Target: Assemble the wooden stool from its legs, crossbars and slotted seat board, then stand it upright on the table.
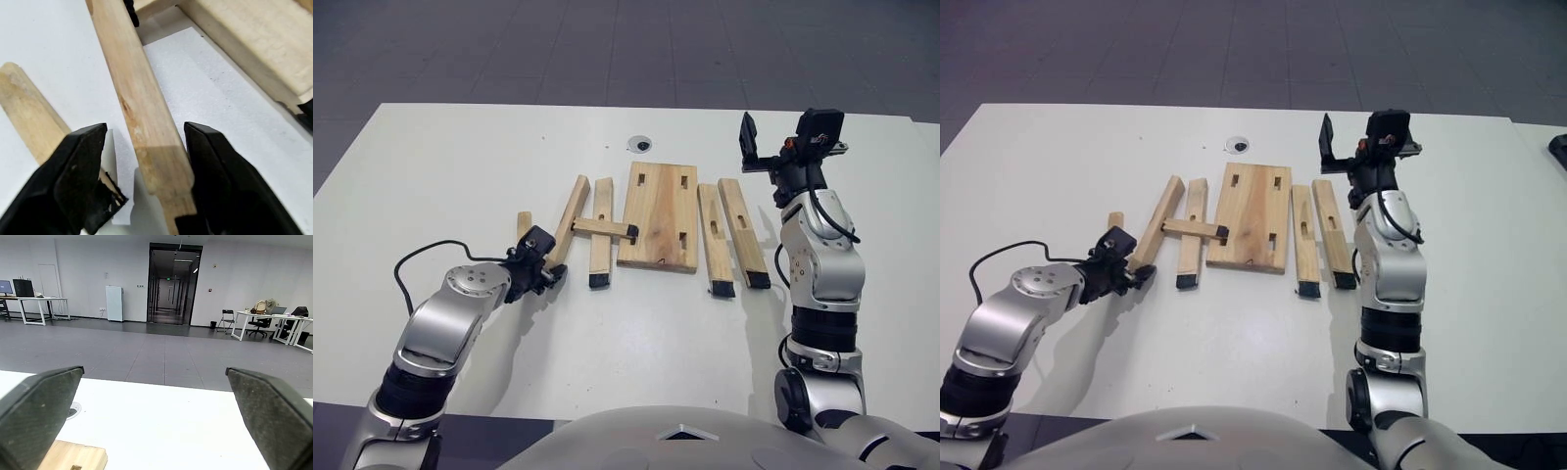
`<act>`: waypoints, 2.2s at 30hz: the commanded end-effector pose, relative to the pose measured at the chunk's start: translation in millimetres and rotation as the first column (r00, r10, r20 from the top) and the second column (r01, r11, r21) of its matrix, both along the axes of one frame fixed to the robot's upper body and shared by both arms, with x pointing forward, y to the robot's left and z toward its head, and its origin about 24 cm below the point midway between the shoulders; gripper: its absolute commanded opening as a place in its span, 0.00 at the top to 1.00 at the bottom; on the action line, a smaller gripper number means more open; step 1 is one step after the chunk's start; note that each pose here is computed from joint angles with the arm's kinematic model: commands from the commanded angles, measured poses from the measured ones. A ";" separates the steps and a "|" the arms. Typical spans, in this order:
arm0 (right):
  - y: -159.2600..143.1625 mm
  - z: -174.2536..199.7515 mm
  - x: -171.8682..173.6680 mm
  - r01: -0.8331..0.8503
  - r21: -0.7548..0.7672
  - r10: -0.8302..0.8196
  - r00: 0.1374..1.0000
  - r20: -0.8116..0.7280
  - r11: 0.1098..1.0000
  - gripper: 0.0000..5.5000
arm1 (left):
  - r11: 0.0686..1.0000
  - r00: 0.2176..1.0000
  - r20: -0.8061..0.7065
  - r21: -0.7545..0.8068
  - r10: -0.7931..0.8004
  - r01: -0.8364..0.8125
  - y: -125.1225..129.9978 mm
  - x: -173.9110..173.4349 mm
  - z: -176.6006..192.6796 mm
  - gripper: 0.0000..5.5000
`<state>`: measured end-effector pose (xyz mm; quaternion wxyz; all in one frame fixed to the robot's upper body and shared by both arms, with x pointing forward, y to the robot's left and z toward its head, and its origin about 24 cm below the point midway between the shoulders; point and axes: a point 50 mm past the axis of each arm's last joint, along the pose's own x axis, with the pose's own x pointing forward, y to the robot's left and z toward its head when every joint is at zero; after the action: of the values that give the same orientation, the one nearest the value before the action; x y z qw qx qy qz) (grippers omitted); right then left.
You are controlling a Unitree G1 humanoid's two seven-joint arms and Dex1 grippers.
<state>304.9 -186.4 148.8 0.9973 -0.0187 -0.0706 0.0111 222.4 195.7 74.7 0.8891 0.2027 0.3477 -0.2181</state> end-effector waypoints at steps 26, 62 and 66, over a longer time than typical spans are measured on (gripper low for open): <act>-35.9 91.6 14.4 -0.795 0.441 0.751 0.574 0.326 0.417 0.02 | 0.556 0.860 0.441 -0.660 -0.258 0.505 4.3 49.5 96.1 0.81; 27.0 80.1 6.4 -0.925 0.378 0.918 0.186 0.350 0.043 0.64 | 0.351 0.731 0.429 -0.674 -0.530 0.650 -33.8 54.9 104.3 0.81; 28.2 81.5 3.8 -0.927 0.373 0.916 0.177 0.361 0.032 0.74 | 0.353 0.734 0.427 -0.676 -0.529 0.647 -34.6 54.3 102.9 0.81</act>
<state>311.3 -158.6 226.4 0.7152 0.3033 -0.0690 0.6258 277.1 161.5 177.3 0.7585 -0.0966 0.0541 -0.6422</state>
